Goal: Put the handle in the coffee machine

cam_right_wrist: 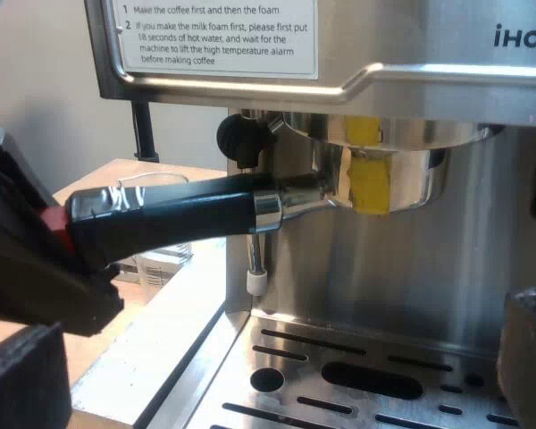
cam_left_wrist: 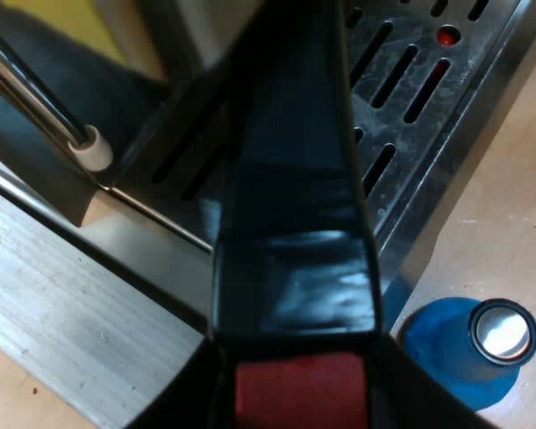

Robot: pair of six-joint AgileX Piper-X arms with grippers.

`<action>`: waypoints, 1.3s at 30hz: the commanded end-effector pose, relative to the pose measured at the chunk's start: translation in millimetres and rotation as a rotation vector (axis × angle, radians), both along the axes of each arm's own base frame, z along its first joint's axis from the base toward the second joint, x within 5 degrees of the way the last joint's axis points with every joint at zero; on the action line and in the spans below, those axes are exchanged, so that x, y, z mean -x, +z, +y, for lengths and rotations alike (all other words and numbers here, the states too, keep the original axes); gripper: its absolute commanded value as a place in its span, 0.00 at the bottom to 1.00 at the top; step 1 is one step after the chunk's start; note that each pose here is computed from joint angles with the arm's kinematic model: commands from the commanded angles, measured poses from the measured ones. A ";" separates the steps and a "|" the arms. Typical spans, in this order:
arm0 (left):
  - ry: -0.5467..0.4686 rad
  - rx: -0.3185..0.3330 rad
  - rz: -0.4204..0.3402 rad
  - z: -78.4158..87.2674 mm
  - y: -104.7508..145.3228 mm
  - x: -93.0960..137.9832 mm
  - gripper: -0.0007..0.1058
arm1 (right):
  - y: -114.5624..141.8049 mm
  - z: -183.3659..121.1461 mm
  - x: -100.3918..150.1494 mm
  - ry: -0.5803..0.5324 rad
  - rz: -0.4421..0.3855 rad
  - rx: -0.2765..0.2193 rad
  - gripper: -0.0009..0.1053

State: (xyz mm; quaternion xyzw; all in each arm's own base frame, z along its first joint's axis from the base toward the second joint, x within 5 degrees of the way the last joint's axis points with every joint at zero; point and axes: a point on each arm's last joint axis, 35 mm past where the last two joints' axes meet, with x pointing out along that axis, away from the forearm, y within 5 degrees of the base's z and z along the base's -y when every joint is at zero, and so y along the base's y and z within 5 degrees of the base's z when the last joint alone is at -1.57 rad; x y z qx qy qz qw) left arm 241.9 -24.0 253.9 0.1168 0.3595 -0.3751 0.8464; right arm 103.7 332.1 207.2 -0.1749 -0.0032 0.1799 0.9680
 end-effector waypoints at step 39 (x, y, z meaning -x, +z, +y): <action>-0.048 0.163 -0.087 -4.5 34.8 -13.8 0.01 | 2.3 0.0 -1.3 -0.001 -0.008 -0.005 0.99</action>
